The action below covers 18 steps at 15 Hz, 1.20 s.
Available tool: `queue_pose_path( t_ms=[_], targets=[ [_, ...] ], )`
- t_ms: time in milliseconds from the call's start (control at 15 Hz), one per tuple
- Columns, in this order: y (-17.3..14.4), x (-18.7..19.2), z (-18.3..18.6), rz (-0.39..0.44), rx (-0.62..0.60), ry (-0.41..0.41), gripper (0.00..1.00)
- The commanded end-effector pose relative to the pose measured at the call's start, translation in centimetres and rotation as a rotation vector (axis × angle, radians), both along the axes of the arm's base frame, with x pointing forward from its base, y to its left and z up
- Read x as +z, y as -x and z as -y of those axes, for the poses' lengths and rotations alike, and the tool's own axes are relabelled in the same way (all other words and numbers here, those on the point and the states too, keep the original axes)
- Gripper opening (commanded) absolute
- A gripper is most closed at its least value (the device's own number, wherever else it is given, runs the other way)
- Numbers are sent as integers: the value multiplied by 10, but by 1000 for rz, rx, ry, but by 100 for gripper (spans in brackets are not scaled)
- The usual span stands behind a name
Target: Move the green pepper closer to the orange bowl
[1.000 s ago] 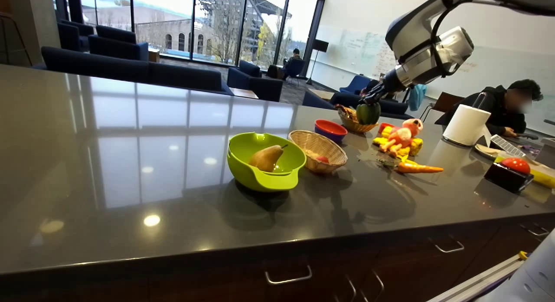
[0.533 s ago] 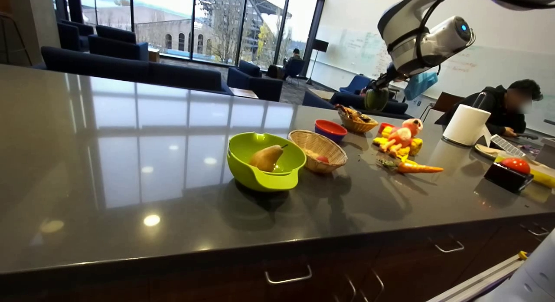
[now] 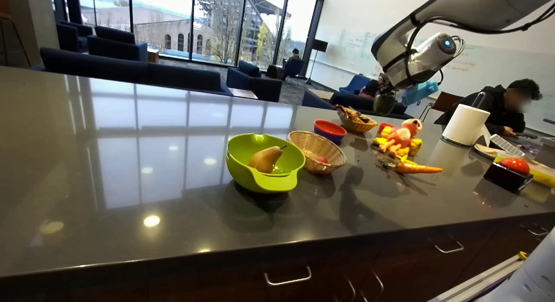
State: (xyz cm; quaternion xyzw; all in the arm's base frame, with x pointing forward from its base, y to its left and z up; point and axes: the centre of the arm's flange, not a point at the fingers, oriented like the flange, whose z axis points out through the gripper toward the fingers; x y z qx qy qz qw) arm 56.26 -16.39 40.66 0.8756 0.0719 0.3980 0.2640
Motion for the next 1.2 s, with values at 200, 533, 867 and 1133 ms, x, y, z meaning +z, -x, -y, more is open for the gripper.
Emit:
queue_pose_path(
  t_ms=[200, 533, 867, 1133],
  targets=[
    [11, -80, -54, -31, -16, -48, 4],
    [13, -96, -87, -41, 3, -60, 4],
    [14, -106, -91, -33, -14, -14, 4],
    [16, -119, -85, -45, -47, 10, 4]
  ],
)
